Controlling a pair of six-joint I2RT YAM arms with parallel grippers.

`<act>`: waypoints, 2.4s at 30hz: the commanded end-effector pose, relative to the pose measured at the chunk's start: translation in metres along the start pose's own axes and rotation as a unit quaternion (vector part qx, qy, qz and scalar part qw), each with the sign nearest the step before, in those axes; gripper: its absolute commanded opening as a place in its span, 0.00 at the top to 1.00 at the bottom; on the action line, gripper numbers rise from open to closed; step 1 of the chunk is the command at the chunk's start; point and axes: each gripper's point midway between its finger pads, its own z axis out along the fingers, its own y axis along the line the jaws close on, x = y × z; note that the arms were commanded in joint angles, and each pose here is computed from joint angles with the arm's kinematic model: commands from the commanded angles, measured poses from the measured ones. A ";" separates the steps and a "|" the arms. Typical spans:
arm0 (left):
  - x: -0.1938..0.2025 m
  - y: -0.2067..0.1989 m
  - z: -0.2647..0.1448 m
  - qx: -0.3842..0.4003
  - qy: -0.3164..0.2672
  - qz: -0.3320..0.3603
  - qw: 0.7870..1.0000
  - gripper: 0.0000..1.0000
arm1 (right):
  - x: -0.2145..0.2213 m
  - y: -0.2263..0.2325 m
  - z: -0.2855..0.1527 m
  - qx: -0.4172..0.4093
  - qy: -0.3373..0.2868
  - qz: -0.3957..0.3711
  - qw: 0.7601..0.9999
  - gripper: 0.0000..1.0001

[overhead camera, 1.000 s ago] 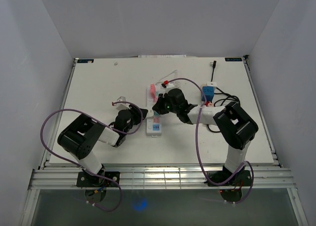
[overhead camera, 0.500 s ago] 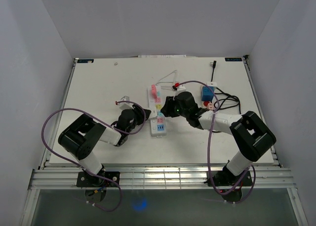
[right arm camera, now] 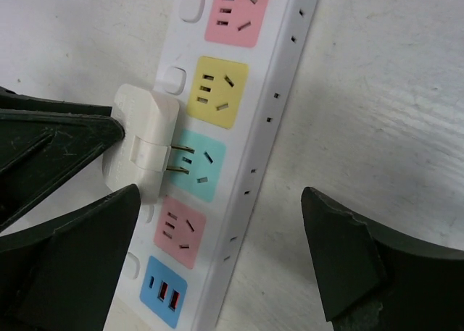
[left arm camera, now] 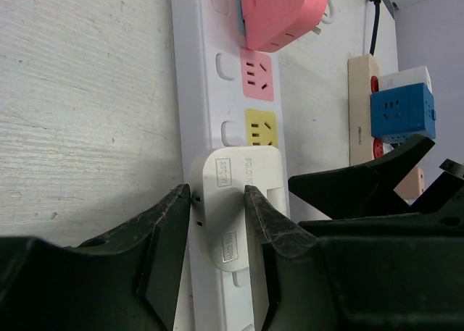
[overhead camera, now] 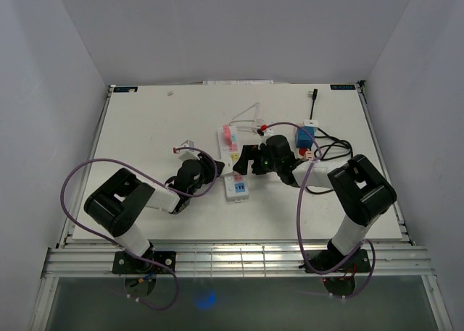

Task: Insert the plug
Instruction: Insert the plug into the socket.

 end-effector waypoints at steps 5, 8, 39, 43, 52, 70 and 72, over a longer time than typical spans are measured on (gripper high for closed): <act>0.021 0.021 -0.008 -0.050 0.042 0.037 0.997 0.55 | -0.006 0.036 0.009 -0.116 0.001 0.003 0.993 0.06; 0.023 0.020 -0.007 -0.050 0.045 0.038 0.997 0.55 | -0.006 0.040 0.009 -0.132 0.002 0.010 0.991 0.07; 0.030 0.014 0.002 -0.061 0.047 0.061 0.995 0.56 | -0.007 0.019 0.037 -0.132 0.043 0.107 0.985 0.23; 0.033 0.017 0.002 -0.065 0.051 0.058 0.995 0.55 | -0.010 0.024 0.035 -0.143 0.037 0.100 0.984 0.09; 0.033 0.029 -0.001 -0.083 0.046 0.050 0.994 0.55 | -0.004 0.020 0.044 -0.129 0.054 0.098 0.985 0.25; 0.031 0.054 -0.007 -0.094 0.055 0.025 0.994 0.56 | 0.000 0.026 0.045 -0.154 0.059 0.099 0.981 0.34; 0.032 0.057 -0.006 -0.094 0.058 0.022 0.994 0.58 | -0.001 0.028 0.044 -0.159 0.059 0.099 0.981 0.32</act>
